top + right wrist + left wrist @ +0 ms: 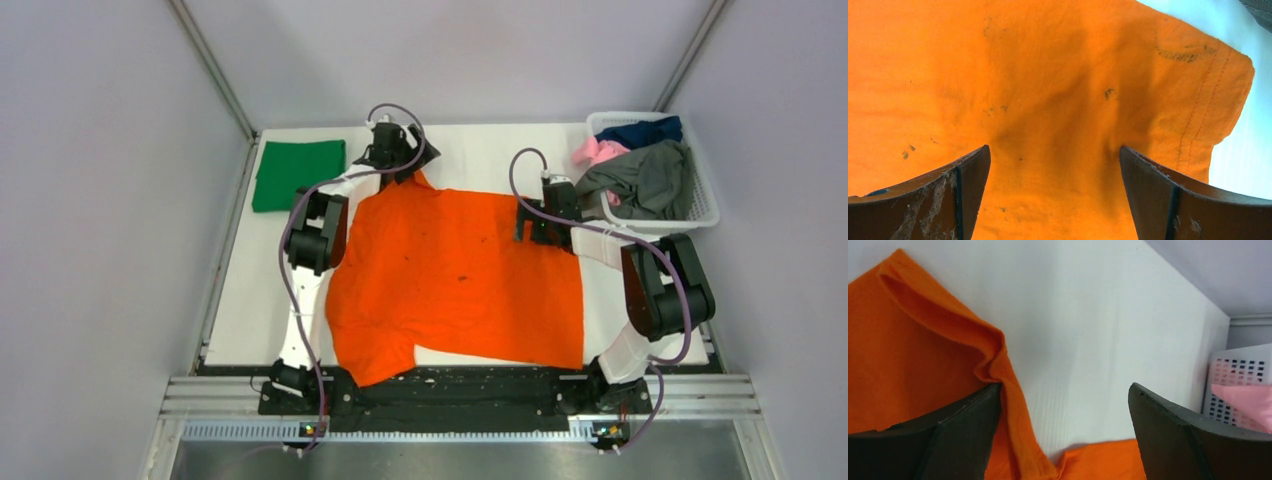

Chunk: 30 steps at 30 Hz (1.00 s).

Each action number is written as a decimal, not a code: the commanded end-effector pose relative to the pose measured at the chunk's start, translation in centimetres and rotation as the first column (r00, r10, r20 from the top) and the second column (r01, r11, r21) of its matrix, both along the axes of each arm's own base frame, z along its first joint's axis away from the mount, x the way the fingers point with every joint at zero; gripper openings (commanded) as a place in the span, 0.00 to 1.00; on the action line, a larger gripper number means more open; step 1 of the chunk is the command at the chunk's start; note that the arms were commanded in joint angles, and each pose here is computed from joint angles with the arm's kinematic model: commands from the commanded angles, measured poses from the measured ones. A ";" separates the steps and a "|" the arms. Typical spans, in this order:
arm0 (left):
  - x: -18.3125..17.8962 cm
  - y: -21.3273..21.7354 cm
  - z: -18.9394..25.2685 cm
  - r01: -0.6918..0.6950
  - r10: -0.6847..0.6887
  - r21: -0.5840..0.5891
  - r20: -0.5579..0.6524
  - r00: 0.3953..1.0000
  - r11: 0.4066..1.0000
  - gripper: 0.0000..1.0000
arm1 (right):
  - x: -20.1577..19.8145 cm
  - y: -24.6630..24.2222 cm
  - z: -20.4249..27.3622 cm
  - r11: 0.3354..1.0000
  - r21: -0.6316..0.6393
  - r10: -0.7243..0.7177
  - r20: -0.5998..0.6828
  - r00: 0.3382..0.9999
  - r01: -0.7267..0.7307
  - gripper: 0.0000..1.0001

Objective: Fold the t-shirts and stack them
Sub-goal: Flatten out the tshirt

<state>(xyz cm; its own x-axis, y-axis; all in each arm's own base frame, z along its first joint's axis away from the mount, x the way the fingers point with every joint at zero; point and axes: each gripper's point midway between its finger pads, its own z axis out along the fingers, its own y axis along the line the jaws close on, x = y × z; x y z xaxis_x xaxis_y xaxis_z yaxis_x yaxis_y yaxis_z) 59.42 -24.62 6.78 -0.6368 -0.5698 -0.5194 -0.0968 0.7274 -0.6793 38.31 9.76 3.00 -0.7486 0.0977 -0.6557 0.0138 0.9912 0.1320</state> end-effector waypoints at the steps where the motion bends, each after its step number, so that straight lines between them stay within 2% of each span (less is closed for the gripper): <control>1: 2.9 -2.2 1.8 0.017 -0.010 -0.118 0.060 0.998 0.993 0.99 | 0.1 0.6 -0.5 1.000 0.005 0.013 -0.026 1.000 -0.013 0.99; 4: 5.6 -3.6 4.2 0.010 0.012 -0.145 0.146 0.989 0.989 0.99 | 0.1 0.5 -0.5 1.000 0.003 0.012 -0.029 0.999 -0.012 0.99; 7: 7.9 -4.2 4.3 -0.016 0.033 -0.109 0.154 0.988 0.994 0.99 | 0.1 0.4 -0.4 1.000 -0.005 0.008 -0.030 1.000 -0.008 0.99; 9: 8.2 -4.1 4.7 -0.017 0.035 -0.112 0.160 0.986 0.994 0.99 | 0.1 0.2 -0.2 1.000 -0.009 0.001 -0.023 1.000 -0.001 0.99; 11: 7.9 -3.4 6.1 -0.020 0.033 -0.067 0.189 0.981 0.998 0.99 | 0.1 0.3 0.0 1.000 -0.005 0.003 -0.018 1.000 -0.003 0.99; 12: 7.5 -3.0 8.4 -0.019 0.027 -0.038 0.224 0.974 0.999 0.99 | 0.2 0.4 0.3 1.000 -0.001 0.005 -0.012 1.000 -0.005 0.99; 16: 4.3 -0.6 13.6 -0.018 -0.014 0.118 0.266 0.964 0.993 0.99 | 0.6 0.6 1.5 1.000 0.009 0.008 0.014 1.000 -0.008 0.99; 18: 1.8 1.0 15.1 -0.028 -0.035 0.224 0.273 0.961 0.974 0.99 | 0.7 0.6 2.1 1.000 0.011 0.005 0.028 1.000 -0.005 0.99; 19: 0.3 2.1 13.8 -0.037 -0.032 0.279 0.237 0.971 0.959 0.99 | 0.7 0.5 2.5 1.000 0.011 0.000 0.036 0.999 -0.001 0.99; 20: -0.8 3.1 15.4 -0.064 -0.016 0.301 0.256 0.967 0.952 0.99 | 0.7 0.4 2.7 1.000 0.011 -0.005 0.042 0.999 0.005 0.99; 25: -7.9 7.7 10.4 -0.072 0.021 0.447 0.118 0.993 0.892 0.99 | -0.5 0.0 2.8 0.999 0.022 -0.036 0.020 0.999 0.036 0.99; 30: -12.5 9.7 6.0 -0.077 0.087 0.456 0.000 0.996 0.886 0.99 | -1.6 0.5 0.6 0.998 0.056 -0.039 -0.040 0.998 0.042 0.99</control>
<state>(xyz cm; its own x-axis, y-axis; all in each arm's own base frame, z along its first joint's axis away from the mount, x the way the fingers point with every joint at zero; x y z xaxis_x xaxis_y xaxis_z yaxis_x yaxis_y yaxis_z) 50.01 -16.95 18.44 -0.5290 -0.3429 -0.7763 -0.0821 0.9311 -0.3554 37.42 9.65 4.05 -0.7572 0.1321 -0.6397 0.0446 0.9875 0.1510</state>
